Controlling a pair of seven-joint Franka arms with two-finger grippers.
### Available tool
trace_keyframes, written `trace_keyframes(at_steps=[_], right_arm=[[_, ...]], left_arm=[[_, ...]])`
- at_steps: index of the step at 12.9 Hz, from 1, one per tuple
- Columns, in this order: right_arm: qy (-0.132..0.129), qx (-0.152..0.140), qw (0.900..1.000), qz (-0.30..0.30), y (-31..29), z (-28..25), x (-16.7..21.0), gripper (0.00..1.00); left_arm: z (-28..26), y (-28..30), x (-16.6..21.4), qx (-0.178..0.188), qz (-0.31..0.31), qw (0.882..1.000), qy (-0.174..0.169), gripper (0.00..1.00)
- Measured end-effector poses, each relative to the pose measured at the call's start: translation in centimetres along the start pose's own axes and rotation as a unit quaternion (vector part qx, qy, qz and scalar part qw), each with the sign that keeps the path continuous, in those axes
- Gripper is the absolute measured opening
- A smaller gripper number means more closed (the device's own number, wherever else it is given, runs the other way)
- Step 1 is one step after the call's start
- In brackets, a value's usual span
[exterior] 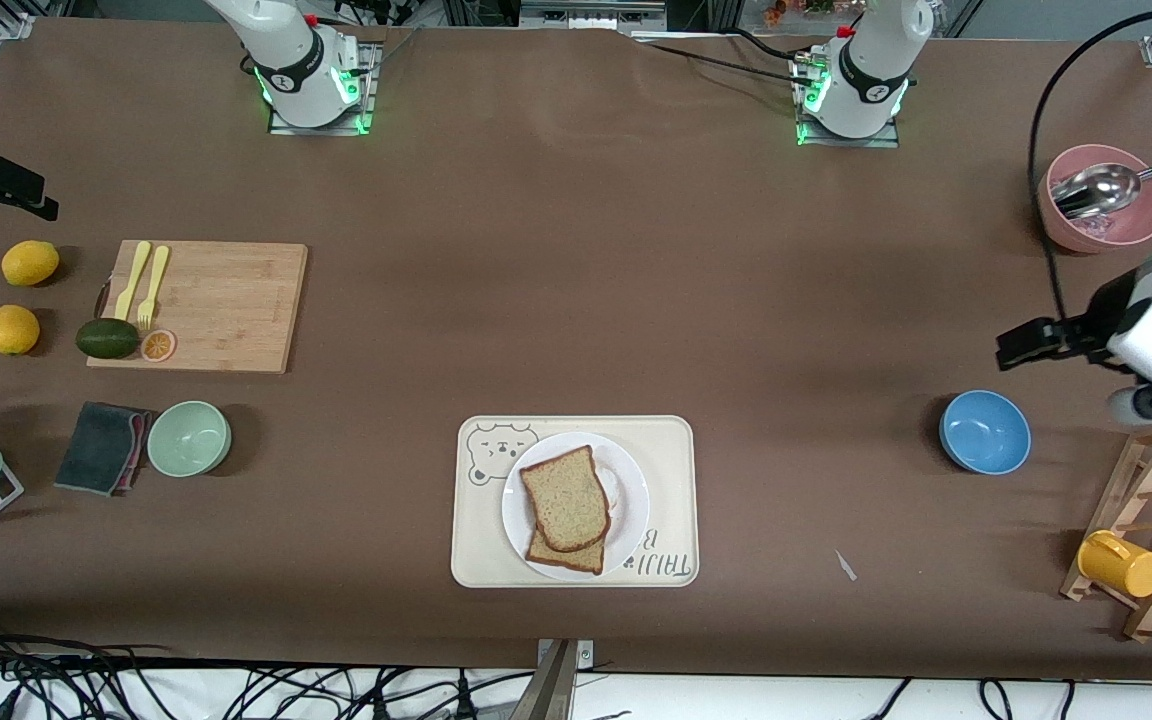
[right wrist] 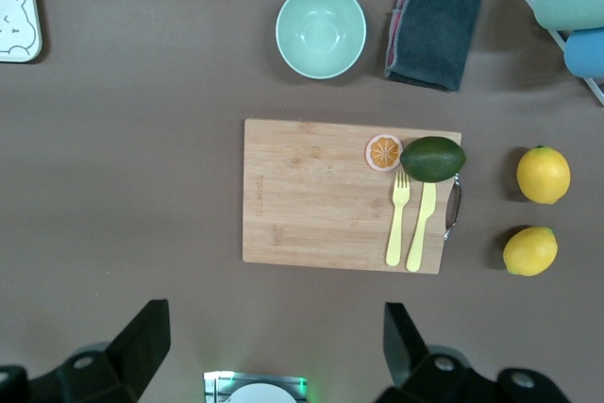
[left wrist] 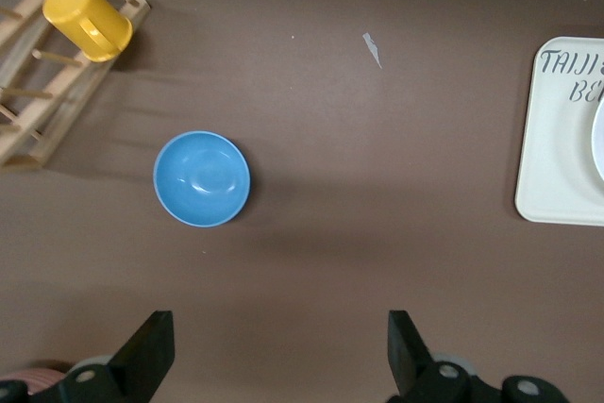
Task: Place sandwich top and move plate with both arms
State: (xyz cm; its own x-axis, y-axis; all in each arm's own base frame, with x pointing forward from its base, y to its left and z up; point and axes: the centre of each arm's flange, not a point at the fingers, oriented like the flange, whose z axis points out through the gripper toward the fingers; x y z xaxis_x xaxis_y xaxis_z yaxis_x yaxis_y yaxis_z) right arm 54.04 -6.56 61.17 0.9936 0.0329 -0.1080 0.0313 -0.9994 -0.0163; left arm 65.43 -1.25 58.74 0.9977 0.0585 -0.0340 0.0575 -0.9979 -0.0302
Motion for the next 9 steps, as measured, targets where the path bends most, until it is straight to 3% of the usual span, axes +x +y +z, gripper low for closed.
trace_keyframes(at_steps=[6, 9], right_arm=[[0.000, 0.000, 1.000, 0.000, 0.0, 0.0, 0.0, 1.00], [0.000, 0.000, 1.000, 0.000, 0.0, 0.0, 0.0, 1.00]], left_arm=[[-3.8, -6.7, -2.1, 0.002, 0.050, 0.999, 0.021, 0.99], [-5.1, -6.9, -3.6, 0.004, 0.056, 0.998, 0.013, 0.99]])
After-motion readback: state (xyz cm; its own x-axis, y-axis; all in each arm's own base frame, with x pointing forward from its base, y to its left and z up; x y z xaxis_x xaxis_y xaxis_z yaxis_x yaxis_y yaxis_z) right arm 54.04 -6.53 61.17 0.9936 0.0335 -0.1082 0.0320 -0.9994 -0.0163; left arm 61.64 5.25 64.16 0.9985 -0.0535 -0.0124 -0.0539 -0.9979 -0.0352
